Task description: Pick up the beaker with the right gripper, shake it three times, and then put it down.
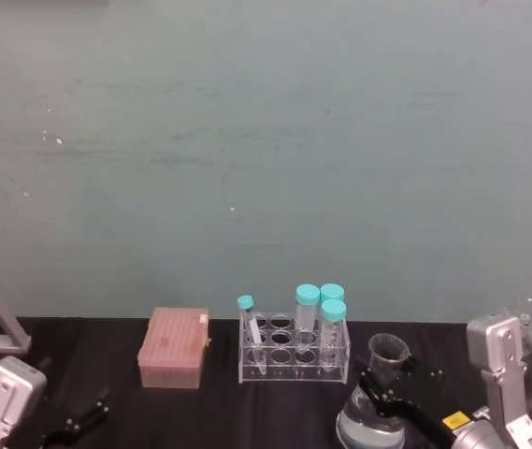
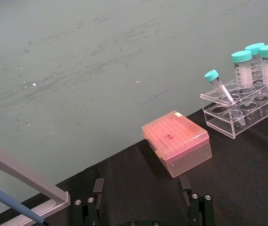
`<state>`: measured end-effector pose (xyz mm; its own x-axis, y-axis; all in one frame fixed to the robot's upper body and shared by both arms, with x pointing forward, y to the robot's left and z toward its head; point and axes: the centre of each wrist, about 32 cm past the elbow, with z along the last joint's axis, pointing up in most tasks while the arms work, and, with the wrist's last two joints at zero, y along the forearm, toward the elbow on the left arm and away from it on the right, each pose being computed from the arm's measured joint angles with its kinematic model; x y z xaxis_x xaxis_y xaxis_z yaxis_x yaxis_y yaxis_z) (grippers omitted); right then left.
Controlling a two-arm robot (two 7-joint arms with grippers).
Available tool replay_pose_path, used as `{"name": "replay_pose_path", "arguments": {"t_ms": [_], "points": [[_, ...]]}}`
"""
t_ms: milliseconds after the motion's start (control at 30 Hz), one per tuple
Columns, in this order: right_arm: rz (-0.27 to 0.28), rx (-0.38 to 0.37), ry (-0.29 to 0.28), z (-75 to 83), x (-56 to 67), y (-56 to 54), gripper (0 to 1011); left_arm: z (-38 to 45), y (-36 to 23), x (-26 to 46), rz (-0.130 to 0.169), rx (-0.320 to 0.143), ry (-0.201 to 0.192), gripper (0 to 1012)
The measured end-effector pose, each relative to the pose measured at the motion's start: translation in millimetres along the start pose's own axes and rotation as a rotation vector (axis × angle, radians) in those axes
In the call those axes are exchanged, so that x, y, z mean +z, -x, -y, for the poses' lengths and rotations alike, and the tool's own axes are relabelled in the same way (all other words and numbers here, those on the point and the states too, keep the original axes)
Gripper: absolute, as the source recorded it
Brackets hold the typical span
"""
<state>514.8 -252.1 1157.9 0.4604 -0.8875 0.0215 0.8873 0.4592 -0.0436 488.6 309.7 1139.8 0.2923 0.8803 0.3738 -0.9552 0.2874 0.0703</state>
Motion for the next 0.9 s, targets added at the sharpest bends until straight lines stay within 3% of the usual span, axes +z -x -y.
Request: {"name": "replay_pose_path", "arguments": {"t_ms": [300,400,567,600,667,700,733,767,900], "points": [[0.015,-0.003,-0.022,0.0,10.1,-3.5,456,0.0,0.0,0.0,0.0,0.0,0.0,1000],[-0.007,0.004,-0.028,-0.3,10.6,-3.9,456,0.0,0.0,0.0,0.0,0.0,0.0,1000],[-0.185,0.035,-0.08,-0.8,7.0,-4.4,456,0.0,0.0,0.0,0.0,0.0,0.0,1000],[-0.266,0.045,-0.106,-0.7,5.5,-4.7,456,0.0,0.0,0.0,0.0,0.0,0.0,1000],[-0.351,0.054,-0.133,-0.6,3.6,-4.3,456,0.0,0.0,0.0,0.0,0.0,0.0,1000],[-0.434,0.06,-0.16,-0.3,1.5,-4.0,456,0.0,0.0,0.0,0.0,0.0,0.0,1000],[-0.48,0.065,-0.175,-0.3,0.3,-3.4,456,0.0,0.0,0.0,0.0,0.0,0.0,1000],[-0.572,0.07,-0.203,0.3,-1.9,-3.3,456,0.0,0.0,0.0,0.0,0.0,0.0,1000],[-0.775,0.079,-0.235,1.1,-5.9,-1.0,456,0.0,0.0,0.0,0.0,0.0,0.0,1000]]}}
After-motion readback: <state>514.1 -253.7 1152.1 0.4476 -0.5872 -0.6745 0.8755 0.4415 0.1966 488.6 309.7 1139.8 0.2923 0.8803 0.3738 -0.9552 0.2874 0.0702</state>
